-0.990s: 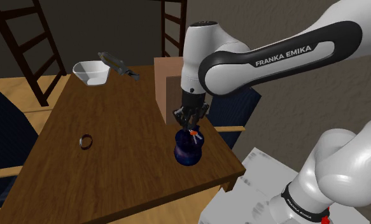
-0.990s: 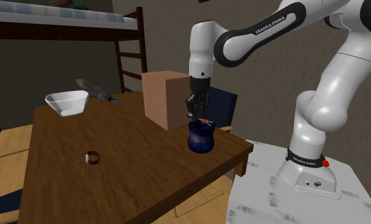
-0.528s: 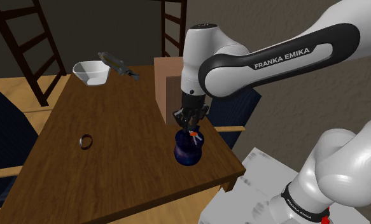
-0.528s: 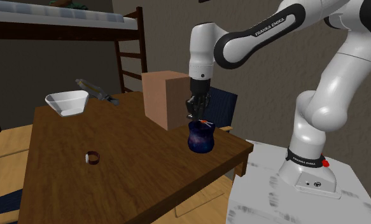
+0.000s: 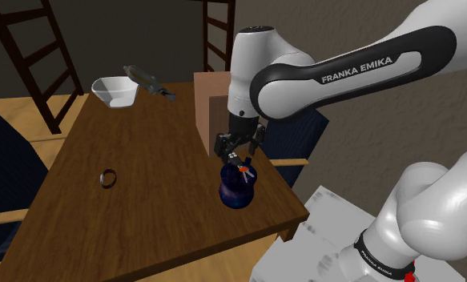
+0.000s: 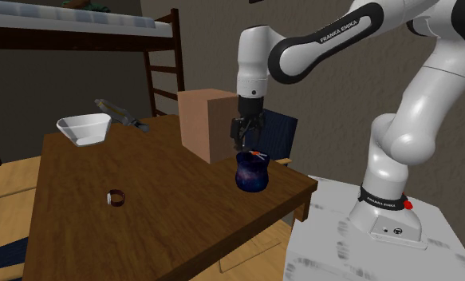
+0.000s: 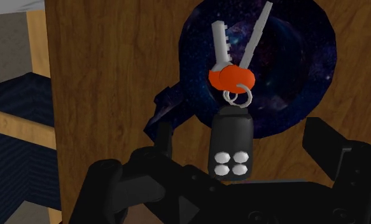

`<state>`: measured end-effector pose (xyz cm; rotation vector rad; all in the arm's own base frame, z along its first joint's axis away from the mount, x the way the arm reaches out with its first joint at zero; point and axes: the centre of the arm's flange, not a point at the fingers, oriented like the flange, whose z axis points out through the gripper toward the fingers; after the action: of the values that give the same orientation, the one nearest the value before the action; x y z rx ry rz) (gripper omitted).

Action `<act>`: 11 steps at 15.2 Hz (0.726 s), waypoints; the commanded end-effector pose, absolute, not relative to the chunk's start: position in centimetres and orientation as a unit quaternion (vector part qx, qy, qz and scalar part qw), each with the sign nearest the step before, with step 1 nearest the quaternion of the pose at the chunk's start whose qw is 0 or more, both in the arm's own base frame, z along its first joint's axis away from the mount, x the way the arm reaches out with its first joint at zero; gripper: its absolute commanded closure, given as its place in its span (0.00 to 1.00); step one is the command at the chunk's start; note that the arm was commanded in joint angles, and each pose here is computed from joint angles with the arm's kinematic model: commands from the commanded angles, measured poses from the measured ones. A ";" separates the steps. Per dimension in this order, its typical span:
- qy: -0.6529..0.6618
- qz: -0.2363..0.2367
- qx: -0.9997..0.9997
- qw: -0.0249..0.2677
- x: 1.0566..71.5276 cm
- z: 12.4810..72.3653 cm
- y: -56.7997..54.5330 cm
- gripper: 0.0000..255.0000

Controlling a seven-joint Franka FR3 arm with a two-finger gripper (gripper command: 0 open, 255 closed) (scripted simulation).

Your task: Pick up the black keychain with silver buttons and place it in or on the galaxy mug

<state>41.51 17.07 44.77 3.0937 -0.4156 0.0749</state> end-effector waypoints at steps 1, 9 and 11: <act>-0.133 0.024 0.991 0.010 41.3 46.8 17.2 0.00; -0.133 0.024 0.991 0.010 41.2 49.1 17.2 0.00; -0.133 0.024 0.991 0.010 41.2 49.1 17.2 0.00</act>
<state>41.22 17.24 49.11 3.0934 -0.4158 0.0744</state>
